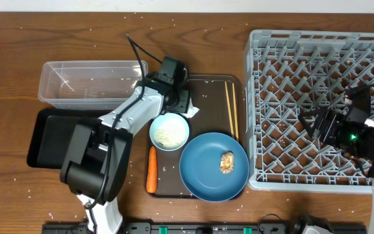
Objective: Sort waste into correct bins and load items into the dishwasher rack
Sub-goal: 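Drop the tissue into the clear plastic bin with the left gripper, then grasp the green snack wrapper and foil with the left gripper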
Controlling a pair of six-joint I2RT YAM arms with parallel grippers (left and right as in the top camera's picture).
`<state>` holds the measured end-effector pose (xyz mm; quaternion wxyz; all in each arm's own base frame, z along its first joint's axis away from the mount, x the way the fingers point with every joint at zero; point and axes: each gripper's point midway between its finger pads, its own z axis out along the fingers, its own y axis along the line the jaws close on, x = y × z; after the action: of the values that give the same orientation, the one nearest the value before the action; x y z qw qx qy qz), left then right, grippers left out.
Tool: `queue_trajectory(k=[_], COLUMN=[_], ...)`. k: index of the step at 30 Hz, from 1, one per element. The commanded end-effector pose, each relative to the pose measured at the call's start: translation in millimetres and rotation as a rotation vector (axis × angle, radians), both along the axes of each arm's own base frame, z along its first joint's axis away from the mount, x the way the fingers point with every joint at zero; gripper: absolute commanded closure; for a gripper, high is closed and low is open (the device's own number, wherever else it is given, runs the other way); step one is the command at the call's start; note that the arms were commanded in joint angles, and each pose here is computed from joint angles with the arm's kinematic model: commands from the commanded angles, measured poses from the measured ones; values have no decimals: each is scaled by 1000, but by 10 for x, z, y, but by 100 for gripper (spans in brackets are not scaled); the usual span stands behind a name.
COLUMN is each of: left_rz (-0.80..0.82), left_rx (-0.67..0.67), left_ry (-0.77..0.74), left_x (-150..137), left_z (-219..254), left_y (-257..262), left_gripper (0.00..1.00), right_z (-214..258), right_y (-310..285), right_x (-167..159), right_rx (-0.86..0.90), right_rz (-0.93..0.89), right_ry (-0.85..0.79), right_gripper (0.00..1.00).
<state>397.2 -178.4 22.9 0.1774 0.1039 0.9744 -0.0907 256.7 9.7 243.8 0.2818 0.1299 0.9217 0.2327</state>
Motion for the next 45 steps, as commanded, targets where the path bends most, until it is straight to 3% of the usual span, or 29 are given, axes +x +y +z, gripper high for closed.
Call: queue_trajectory(k=[1, 7, 10, 15, 19, 22, 28, 29, 30, 31, 32, 33, 39, 45], left_rz=[-2, -4, 0, 55, 226, 335, 534, 556, 557, 552, 541, 526, 311, 64], left_rx=[1, -33, -63, -53, 96, 186, 206, 190, 169, 135, 94, 50, -147, 1], left_ry=[-3, -78, -146, -327, -462, -477, -371, -349, -330, -308, -291, -281, -267, -220], left_x=[-2, 54, 55, 82, 162, 236, 388, 410, 421, 423, 420, 419, 351, 146], left_z=[-2, 345, 709, 1425, 1795, 1791, 1369, 1282, 1227, 1180, 1161, 1169, 1349, 1099], left_y=[-11, -46, -44, 151, 690, 1078, 1708, 1783, 1814, 1820, 1801, 1761, 1224, 679], left_gripper=[60, 86, 93, 94, 94, 94, 93, 92, 83, 56, 37, 33, 30, 29], right_z=[-4, -1, 2, 2, 2, 2, 1, -1, -2, -4, -10, -14, -13, -6], right_y=[44, 44, 41, 42, 43, 43, 45, 46, 47, 47, 50, 52, 51, 47], right_x=[-1, 2, 8, 7, 7, 7, 4, 2, -3, -5, -14, -21, -17, -6], right_rx=[2, 1, 0, 0, 1, 1, 13, 13, 13, 14, 15, 16, 15, 14], right_rz=[17, 17, 17, 17, 17, 17, 4, 4, 4, 4, 4, 4, 3, 3], right_ry=[2, 0, -3, -2, -2, -2, 6, 7, 9, 10, 15, 18, 17, 11], right_gripper=[38, 38, 38, 38, 38, 38, 38, 38, 38, 38, 38, 38, 38, 37])
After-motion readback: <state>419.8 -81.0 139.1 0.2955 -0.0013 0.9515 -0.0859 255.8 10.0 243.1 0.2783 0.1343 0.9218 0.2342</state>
